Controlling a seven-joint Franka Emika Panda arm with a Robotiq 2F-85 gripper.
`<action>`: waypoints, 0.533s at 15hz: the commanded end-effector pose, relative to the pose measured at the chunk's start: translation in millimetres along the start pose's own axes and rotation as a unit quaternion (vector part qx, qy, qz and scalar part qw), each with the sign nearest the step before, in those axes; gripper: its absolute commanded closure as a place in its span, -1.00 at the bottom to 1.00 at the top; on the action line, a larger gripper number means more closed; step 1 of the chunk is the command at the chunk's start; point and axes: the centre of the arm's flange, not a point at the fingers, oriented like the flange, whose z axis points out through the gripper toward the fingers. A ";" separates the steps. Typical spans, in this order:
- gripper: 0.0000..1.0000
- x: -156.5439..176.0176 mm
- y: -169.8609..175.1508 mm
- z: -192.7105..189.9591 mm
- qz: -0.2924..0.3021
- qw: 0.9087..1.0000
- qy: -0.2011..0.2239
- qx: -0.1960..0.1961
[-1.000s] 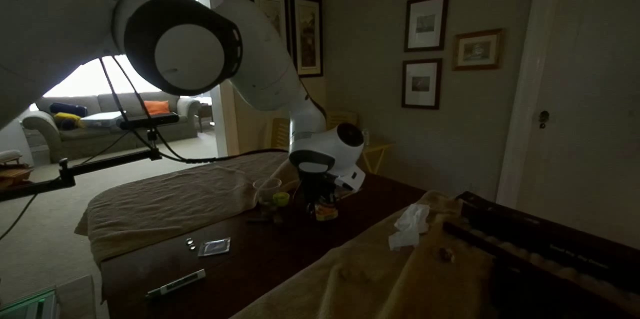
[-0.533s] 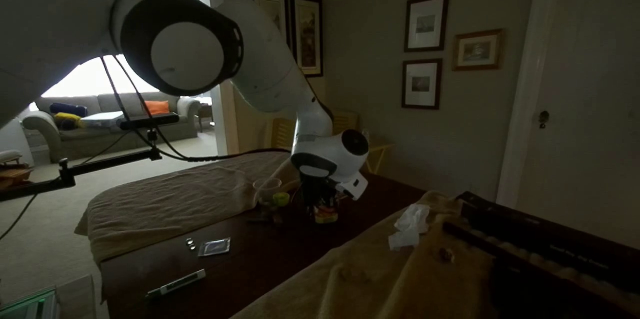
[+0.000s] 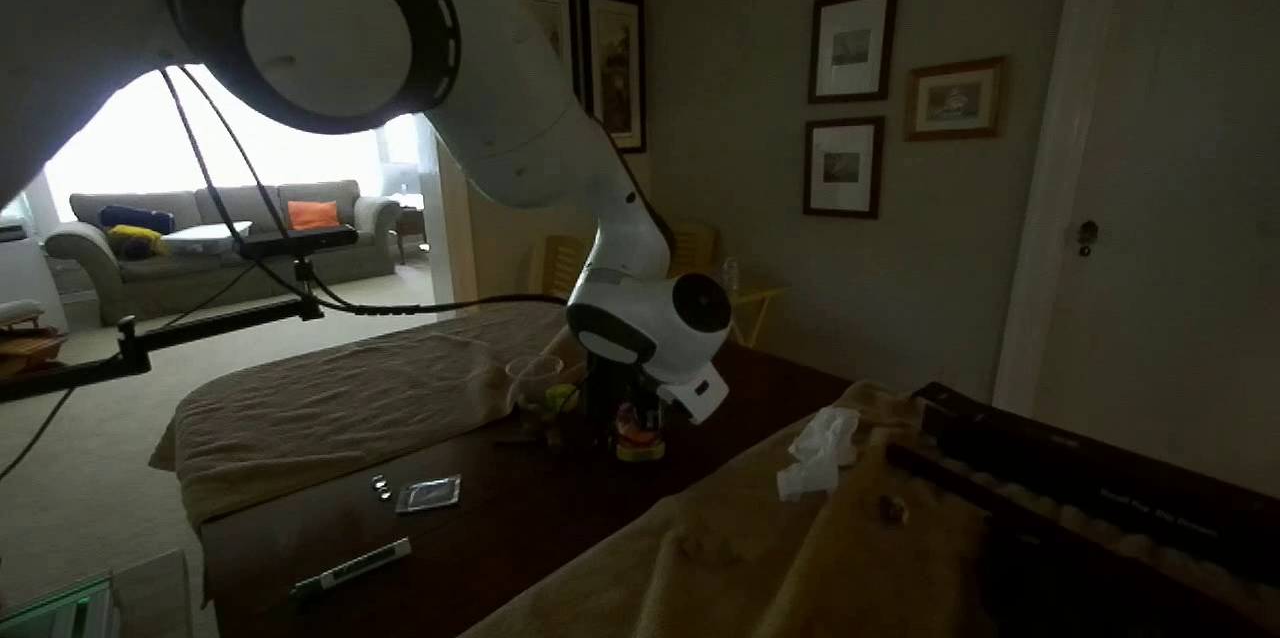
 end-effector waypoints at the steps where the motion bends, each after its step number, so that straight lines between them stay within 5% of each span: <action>1: 0.96 -55.8 39.7 -13.2 0.043 0.999 -0.019 -0.013; 8: 0.96 -110.5 77.8 -49.0 0.119 0.993 -0.001 -0.022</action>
